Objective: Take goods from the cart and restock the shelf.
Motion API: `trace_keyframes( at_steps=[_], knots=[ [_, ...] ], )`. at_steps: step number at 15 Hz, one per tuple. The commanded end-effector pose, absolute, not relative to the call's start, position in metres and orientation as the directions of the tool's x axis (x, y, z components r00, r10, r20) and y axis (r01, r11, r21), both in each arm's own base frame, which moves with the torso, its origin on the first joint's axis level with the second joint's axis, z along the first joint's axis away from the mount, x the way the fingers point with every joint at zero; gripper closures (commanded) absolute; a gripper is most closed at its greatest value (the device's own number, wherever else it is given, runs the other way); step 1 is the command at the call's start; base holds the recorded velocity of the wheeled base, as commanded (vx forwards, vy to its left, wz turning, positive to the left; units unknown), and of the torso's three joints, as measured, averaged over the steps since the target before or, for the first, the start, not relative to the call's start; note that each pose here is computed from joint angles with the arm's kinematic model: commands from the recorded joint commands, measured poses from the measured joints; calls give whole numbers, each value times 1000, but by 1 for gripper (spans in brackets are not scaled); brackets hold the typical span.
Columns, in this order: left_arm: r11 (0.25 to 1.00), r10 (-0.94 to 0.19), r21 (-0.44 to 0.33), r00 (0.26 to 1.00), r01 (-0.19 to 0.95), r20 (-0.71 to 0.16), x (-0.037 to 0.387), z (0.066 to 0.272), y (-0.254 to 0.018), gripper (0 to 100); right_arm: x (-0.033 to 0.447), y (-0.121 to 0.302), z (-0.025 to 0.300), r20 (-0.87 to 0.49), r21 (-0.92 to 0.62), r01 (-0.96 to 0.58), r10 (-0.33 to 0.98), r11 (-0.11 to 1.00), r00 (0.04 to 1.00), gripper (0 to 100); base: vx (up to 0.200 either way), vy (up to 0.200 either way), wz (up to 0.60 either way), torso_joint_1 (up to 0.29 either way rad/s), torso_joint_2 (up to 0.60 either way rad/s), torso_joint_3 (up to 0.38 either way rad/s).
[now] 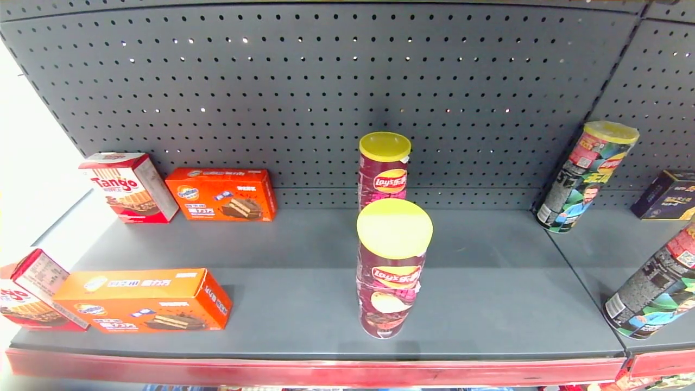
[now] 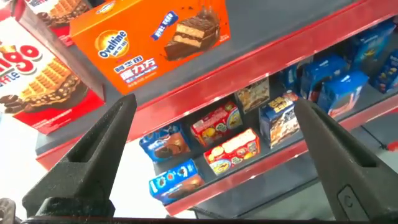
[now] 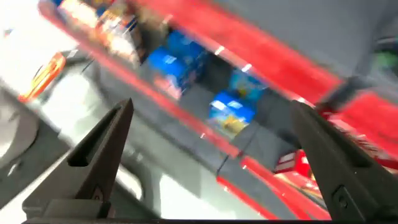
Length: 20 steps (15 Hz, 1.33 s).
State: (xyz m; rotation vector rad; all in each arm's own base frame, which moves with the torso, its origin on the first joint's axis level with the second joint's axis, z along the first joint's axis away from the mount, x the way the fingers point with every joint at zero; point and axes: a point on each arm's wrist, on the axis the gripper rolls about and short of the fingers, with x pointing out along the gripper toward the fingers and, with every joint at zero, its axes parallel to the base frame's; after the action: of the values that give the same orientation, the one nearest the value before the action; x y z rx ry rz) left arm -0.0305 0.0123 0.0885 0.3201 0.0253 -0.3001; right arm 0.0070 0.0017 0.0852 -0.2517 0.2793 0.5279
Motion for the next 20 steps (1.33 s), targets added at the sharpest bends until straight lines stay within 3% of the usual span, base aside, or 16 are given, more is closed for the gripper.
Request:
trace_keyframes(
  at_steps=[1,4,7,10,11,17,20],
  knots=[
    [913,-260,307,963,269,-72,-31,88,12,0,9,2,87,-347,-148,-432,362,890,865,0,0,0,0,0,0,0],
    [921,-233,305,970,244,-72,-31,88,12,0,16,2,85,-419,-153,-248,164,957,893,0,0,0,0,0,0,0],
    [923,-223,305,972,234,-72,-31,88,12,0,6,-2,86,-315,-120,62,-97,991,944,0,0,0,0,0,0,0],
    [923,-223,305,972,234,-72,-31,88,12,0,-19,2,84,-34,-57,-8,6,998,999,0,0,0,0,0,0,0],
    [923,-224,304,972,236,-72,-31,88,12,0,-18,2,85,-15,-58,-5,5,998,1000,0,0,0,0,0,0,0],
    [928,-214,296,974,226,-72,-31,88,12,0,-17,0,77,-83,-6,75,-75,997,994,0,0,0,0,0,0,0],
    [938,-123,308,982,162,-142,-26,91,11,0,-17,0,77,-83,-6,75,-75,997,994,0,0,0,0,0,0,0]
  ],
)
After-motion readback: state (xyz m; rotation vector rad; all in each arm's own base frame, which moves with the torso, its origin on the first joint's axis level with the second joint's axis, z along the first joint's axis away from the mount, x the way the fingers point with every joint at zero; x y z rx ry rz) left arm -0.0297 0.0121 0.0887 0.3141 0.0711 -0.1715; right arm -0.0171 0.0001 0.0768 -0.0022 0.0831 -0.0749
